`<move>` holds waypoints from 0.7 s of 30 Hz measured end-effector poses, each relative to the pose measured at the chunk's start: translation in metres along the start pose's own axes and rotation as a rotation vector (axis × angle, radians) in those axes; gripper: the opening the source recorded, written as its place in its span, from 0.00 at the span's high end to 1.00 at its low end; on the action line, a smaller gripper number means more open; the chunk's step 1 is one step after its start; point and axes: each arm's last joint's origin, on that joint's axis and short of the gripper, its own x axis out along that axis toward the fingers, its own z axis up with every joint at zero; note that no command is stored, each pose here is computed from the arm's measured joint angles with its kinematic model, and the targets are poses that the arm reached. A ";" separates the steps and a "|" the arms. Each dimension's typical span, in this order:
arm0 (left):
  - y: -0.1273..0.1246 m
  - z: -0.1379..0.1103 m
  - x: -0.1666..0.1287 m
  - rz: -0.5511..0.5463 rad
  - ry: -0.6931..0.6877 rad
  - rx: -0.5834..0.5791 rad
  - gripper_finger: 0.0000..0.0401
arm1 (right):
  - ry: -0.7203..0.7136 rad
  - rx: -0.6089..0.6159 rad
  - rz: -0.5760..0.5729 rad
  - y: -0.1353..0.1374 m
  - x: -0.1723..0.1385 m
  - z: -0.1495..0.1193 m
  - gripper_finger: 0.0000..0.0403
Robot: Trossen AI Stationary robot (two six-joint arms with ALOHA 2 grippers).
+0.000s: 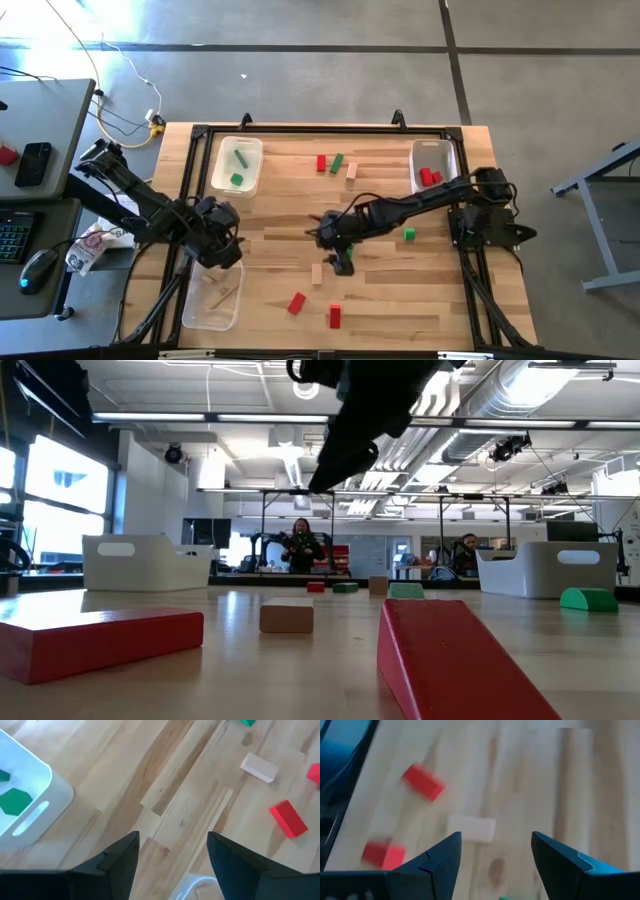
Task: Sort & place blocks by color
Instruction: Put the red block into the gray bin
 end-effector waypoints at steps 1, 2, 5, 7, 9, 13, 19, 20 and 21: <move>0.001 0.001 0.001 0.003 0.000 -0.005 0.46 | 0.008 -0.052 0.024 0.004 0.000 -0.001 0.44; 0.001 0.002 0.001 0.006 0.000 -0.011 0.46 | 0.013 -0.107 0.051 0.008 0.001 -0.002 0.44; 0.001 0.005 0.003 0.003 -0.005 -0.033 0.45 | 0.023 -0.275 0.111 0.022 0.002 -0.005 0.44; 0.002 0.007 0.004 0.002 -0.008 -0.047 0.45 | 0.018 -0.384 0.138 0.032 0.003 -0.006 0.44; 0.002 0.009 0.004 0.004 -0.005 -0.057 0.45 | 0.011 -0.482 0.160 0.041 0.003 -0.007 0.44; 0.004 0.011 0.006 0.006 0.009 -0.075 0.45 | -0.002 -0.665 0.189 0.057 0.004 -0.010 0.44; 0.005 0.013 0.007 0.013 0.014 -0.124 0.45 | -0.030 -0.820 0.220 0.078 0.004 -0.013 0.44; 0.006 0.013 0.008 0.014 0.013 -0.128 0.45 | -0.039 -0.849 0.224 0.081 0.004 -0.013 0.44; 0.006 0.013 0.008 0.014 0.013 -0.133 0.45 | -0.054 -0.879 0.228 0.084 0.004 -0.013 0.44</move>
